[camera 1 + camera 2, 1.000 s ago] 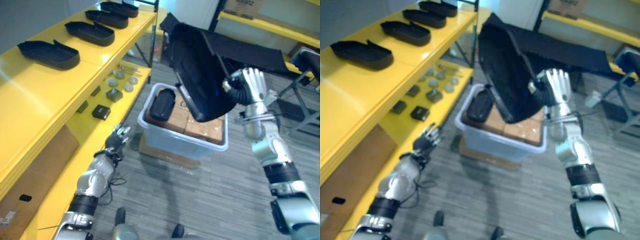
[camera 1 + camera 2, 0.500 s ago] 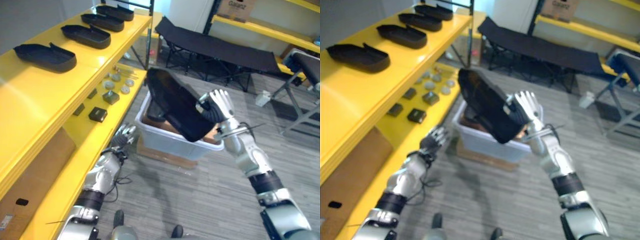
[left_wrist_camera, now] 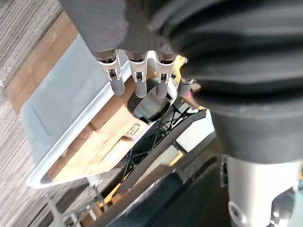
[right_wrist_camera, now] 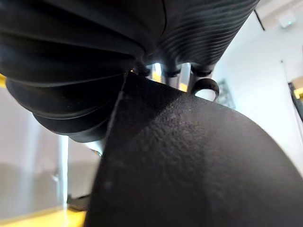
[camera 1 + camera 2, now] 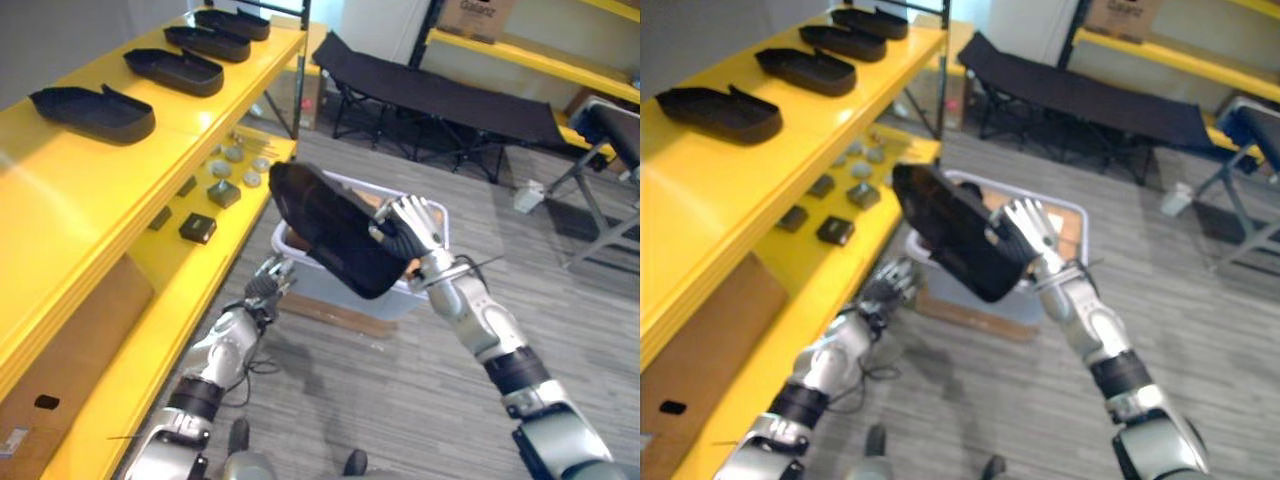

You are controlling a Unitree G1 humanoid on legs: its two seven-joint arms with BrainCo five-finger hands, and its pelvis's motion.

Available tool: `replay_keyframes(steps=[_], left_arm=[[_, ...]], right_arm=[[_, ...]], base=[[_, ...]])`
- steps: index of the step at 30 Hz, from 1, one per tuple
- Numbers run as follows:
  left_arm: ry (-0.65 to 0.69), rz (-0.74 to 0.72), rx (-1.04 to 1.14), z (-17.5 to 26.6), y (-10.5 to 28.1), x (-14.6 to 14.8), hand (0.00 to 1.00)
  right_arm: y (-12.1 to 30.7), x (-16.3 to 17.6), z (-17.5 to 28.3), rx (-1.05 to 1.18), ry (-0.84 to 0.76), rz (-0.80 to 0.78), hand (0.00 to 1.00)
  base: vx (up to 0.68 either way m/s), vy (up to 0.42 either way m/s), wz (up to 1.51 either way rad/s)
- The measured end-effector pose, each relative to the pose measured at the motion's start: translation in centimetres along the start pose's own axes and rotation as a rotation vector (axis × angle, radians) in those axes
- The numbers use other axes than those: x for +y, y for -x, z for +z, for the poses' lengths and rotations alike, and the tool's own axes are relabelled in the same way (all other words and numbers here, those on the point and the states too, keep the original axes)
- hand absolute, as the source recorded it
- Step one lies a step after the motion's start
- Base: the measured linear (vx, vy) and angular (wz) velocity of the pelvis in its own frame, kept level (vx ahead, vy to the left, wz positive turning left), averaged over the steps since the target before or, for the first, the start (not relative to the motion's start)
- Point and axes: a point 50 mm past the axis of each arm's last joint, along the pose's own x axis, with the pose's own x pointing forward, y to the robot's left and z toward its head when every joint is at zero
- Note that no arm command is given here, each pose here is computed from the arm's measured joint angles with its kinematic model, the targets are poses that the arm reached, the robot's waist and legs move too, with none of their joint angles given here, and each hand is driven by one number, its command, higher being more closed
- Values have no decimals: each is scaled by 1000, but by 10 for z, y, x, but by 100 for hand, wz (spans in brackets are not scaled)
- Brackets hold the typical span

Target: Walk over and take plastic housings, then place them on the shelf

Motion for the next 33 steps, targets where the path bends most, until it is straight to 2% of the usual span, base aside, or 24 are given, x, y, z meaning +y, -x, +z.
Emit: replay_keyframes(steps=[13,18,25,26,33], left_arm=[[92,-96,79,-26,-4,-29,0],[126,-84,66,-27,-5,-32,0],[299,-37,-42,-19,-7,-36,0],[333,-31,-64,-16,-7,-35,100],[514,15,-270,7,-4,-24,100]], right_arm=[[-2,18,25,-74,-77,32,100],[-4,25,32,-85,-113,30,100],[-10,27,40,-87,-183,12,100],[-10,28,41,-91,-192,12,100],[-9,36,53,-84,-283,11,100]], base=[[-1,-1,1],[0,0,0],[0,0,0],[0,0,0],[0,0,0]])
